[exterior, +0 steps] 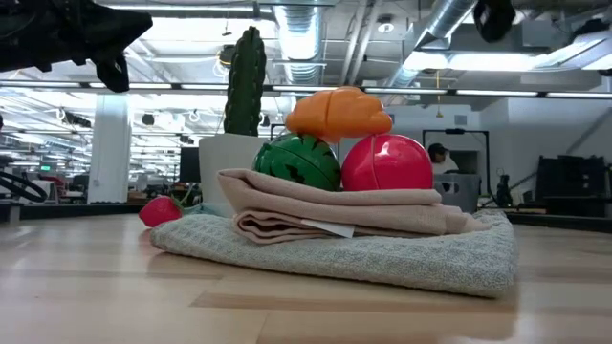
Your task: Pick and placing Produce into tupperware
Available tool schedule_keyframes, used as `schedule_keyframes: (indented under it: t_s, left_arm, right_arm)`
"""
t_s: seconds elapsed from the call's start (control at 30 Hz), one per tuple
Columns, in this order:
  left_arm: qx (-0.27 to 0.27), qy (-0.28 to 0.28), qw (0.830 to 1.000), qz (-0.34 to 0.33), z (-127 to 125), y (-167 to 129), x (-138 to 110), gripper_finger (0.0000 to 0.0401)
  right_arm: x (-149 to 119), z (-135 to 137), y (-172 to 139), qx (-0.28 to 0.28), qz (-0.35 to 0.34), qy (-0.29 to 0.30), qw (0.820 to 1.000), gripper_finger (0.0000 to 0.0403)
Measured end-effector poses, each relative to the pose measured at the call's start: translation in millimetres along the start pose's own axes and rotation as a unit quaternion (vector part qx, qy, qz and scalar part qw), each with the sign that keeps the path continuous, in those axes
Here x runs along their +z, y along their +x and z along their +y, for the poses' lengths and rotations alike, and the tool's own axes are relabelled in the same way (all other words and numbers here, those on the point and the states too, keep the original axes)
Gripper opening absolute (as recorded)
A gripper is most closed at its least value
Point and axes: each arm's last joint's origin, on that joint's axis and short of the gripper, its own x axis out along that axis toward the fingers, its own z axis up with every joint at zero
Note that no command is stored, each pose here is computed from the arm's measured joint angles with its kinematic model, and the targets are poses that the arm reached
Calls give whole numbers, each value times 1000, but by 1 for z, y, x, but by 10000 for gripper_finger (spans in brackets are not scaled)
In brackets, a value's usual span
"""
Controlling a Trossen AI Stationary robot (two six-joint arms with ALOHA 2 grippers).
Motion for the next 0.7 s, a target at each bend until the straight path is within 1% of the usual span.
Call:
schedule_keyframes:
  t_s: [0.13, 0.2, 0.27, 0.33, 0.5, 0.6, 0.7]
  left_arm:
    - [0, 1, 1000, 3, 0, 0, -1, 0]
    - [1, 2, 1000, 5, 0, 0, -1, 0]
    - [1, 2, 1000, 8, 0, 0, -2, 0]
    - [4, 3, 1000, 10, 0, 0, -2, 0]
    - [6, 6, 1000, 19, 1, 0, -4, 0]
    - [8, 12, 999, 35, 1, 0, -7, 0]
    - [11, 20, 998, 60, 2, -1, -12, 0]
  right_arm:
    - [8, 24, 25, -46, 90, -11, 995, 127]
    - [7, 33, 38, -67, 142, -7, 988, 127]
    - [5, 40, 50, -82, 191, 9, 978, 127]
    - [4, 48, 64, -83, 217, 33, 972, 127]
    - [-9, 63, 93, -48, 279, 68, 957, 127]
    - [-18, 69, 105, -62, 316, 78, 943, 128]
    - [-22, 73, 115, -85, 354, 66, 929, 134]
